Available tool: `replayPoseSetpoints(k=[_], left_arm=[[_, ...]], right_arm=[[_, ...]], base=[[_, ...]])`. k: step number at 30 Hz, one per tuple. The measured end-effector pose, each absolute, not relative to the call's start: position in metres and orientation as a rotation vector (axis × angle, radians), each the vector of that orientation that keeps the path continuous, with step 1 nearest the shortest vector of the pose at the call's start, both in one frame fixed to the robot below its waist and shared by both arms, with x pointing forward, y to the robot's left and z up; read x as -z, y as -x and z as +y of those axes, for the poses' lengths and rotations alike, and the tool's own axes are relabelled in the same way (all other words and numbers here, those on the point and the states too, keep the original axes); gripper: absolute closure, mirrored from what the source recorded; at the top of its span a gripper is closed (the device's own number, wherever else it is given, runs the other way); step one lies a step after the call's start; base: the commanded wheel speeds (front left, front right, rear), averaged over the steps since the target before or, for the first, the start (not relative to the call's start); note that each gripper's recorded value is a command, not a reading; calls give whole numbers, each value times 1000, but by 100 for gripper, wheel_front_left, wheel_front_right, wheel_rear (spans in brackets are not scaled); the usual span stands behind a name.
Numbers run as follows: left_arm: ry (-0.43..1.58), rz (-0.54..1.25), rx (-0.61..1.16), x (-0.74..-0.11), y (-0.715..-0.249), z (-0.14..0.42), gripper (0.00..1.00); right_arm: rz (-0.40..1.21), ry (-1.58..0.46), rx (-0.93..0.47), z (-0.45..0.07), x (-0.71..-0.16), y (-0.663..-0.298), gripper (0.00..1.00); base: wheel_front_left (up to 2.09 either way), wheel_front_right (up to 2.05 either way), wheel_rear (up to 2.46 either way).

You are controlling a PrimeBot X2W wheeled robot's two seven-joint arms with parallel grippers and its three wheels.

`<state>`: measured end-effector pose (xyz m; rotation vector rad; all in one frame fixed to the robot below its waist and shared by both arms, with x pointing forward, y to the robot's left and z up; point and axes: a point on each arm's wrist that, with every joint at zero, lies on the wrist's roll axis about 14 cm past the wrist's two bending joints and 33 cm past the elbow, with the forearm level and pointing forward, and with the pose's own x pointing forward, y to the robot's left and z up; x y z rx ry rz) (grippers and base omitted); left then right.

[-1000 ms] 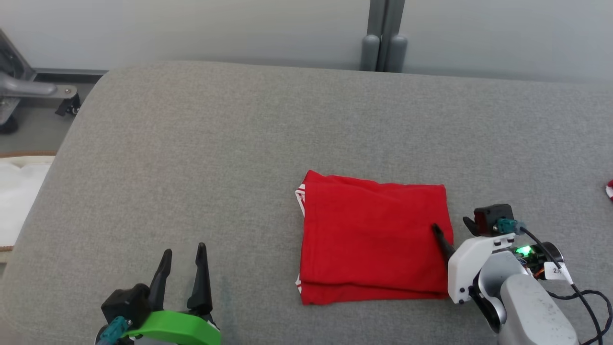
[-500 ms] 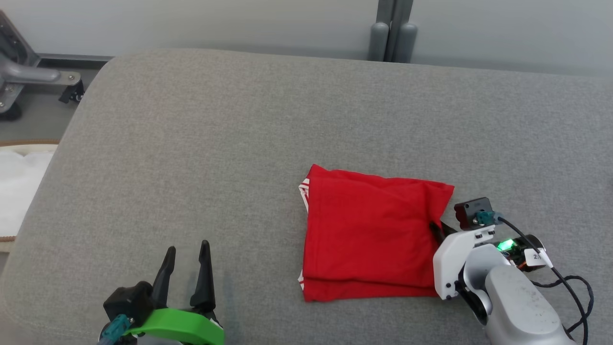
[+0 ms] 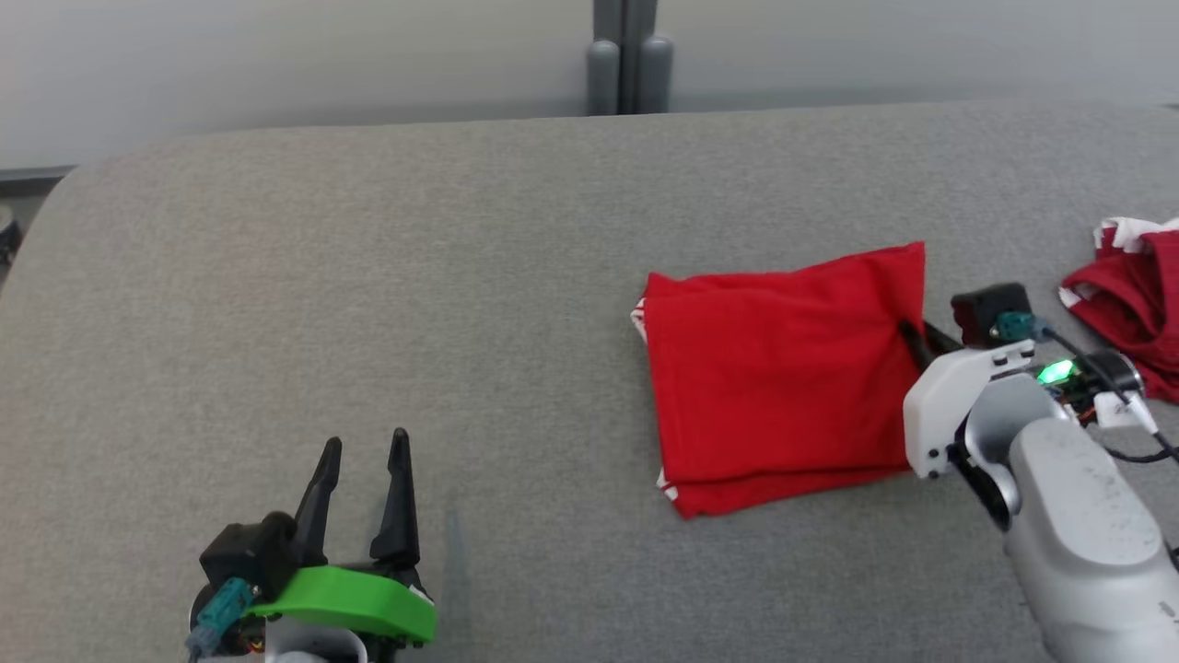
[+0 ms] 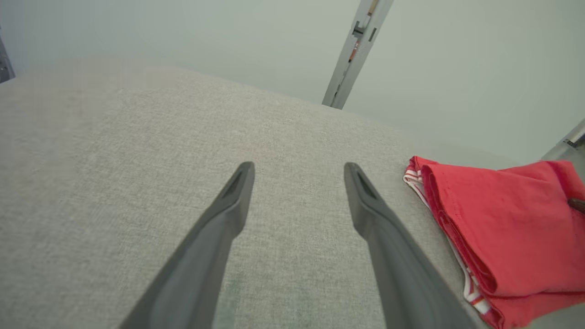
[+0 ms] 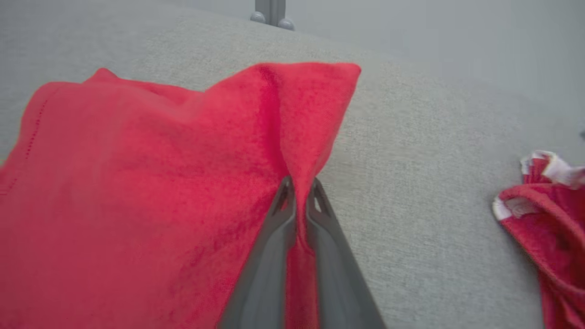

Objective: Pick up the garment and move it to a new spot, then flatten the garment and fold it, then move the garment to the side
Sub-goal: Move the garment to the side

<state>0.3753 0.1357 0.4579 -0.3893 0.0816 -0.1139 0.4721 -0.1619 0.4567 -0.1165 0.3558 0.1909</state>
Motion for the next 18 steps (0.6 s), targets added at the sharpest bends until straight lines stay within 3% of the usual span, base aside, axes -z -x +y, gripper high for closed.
replayPoseSetpoints(k=[9,18], left_arm=[[364,76,367,-466,-415,54,0],[360,135,561,-446,-432,-10,0]], right_arm=[[263,175,79,-285,-506,-459,100],[283,167,251,-347,-506,-422,100]], base=[[0,0,0],[0,0,0]])
